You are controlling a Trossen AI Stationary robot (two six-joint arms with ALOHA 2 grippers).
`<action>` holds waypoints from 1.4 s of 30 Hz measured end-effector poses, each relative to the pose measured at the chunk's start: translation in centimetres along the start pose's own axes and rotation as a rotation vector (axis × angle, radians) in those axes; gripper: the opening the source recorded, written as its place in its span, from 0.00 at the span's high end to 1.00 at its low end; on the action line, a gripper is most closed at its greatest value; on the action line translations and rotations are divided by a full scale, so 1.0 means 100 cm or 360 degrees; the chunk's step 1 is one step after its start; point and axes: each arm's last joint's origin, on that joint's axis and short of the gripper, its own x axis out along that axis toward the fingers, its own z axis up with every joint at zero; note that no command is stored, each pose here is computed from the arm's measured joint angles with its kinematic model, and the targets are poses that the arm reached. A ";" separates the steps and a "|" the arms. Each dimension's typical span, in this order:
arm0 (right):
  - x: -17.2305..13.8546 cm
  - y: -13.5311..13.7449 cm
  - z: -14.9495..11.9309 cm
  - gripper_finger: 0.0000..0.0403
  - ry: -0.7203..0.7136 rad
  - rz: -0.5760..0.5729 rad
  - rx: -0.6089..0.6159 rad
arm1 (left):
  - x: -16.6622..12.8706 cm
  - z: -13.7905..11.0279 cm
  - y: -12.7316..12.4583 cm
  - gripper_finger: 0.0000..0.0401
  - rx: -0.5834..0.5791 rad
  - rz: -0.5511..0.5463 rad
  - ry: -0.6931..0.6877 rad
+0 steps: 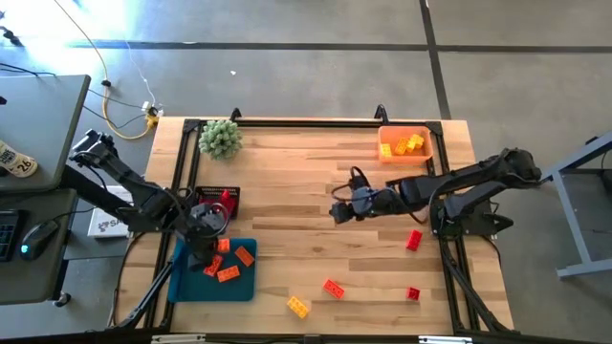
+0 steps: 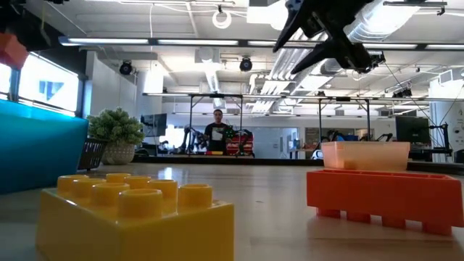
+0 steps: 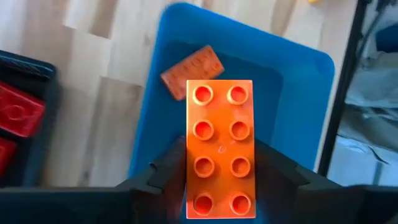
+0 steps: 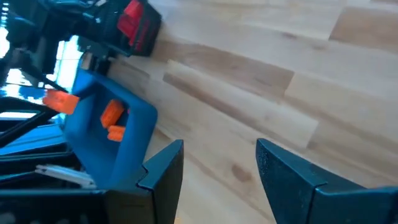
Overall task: Sort & place blocks by color
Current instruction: Put the orange game piece into the blue bin, then put the red game piece into the black bin
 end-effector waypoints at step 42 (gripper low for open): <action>-0.024 0.083 -0.011 0.53 0.0100 0.0147 -0.0790 | 0.017 -0.005 -0.005 0.51 0.0016 -0.0138 -0.0033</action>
